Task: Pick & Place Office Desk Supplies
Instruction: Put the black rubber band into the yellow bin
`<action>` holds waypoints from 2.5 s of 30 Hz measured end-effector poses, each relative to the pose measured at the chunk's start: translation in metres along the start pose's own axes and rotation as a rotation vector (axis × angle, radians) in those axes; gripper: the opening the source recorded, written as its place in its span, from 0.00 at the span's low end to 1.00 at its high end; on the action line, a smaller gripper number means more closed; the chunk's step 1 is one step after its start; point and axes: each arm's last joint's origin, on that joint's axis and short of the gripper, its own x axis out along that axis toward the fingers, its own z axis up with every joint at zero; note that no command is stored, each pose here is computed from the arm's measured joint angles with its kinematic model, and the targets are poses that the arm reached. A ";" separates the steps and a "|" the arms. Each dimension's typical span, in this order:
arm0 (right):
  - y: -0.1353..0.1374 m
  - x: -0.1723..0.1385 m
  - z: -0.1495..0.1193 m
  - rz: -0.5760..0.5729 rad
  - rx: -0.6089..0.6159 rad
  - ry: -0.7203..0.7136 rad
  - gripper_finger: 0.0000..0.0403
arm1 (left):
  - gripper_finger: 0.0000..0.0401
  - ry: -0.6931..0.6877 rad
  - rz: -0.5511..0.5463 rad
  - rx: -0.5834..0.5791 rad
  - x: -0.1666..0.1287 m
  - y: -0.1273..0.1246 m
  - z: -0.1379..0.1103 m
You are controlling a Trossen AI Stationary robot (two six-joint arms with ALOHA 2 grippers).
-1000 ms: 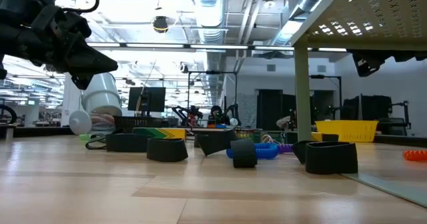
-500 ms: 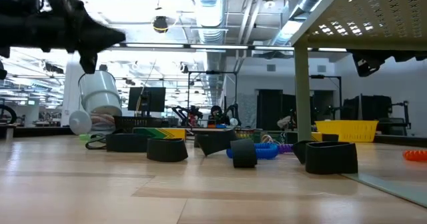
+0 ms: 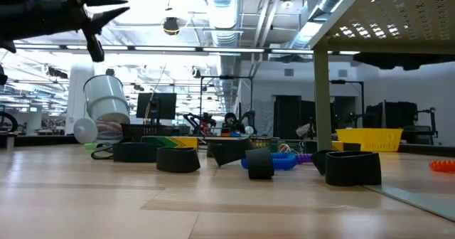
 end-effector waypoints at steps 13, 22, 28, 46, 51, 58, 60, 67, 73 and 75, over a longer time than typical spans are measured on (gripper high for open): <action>-0.005 0.000 -0.001 -0.054 -0.555 0.033 0.27 | 0.09 0.035 0.039 -0.039 0.003 0.004 -0.005; -0.004 -0.001 0.015 0.023 -0.018 -0.179 0.27 | 0.09 0.083 0.082 -0.057 0.007 0.010 -0.011; -0.014 -0.010 0.042 0.040 0.797 -0.487 0.27 | 0.09 0.104 0.093 -0.079 0.008 0.012 -0.014; -0.027 -0.021 0.053 -0.089 1.222 -0.744 0.27 | 0.09 0.175 -0.104 -0.118 0.008 0.000 -0.011; -0.028 -0.023 0.056 -0.068 1.236 -0.780 0.27 | 0.09 0.168 -0.261 -0.125 0.008 -0.010 -0.005; -0.028 -0.026 0.080 0.024 1.185 -0.779 0.27 | 0.16 0.178 -0.257 -0.118 0.029 -0.025 0.003; -0.030 -0.023 0.094 0.024 1.164 -0.736 0.29 | 0.22 0.201 -0.234 -0.114 0.041 -0.031 0.006; -0.034 0.004 0.151 -0.093 1.059 -0.285 0.40 | 0.48 0.217 -0.226 0.127 0.095 -0.065 0.021; -0.043 0.023 0.185 -0.360 0.991 0.274 0.48 | 0.55 0.315 0.006 0.393 0.125 -0.083 0.045; -0.044 0.035 0.191 -0.431 0.941 0.434 0.49 | 0.53 0.375 0.098 0.464 0.127 -0.088 0.055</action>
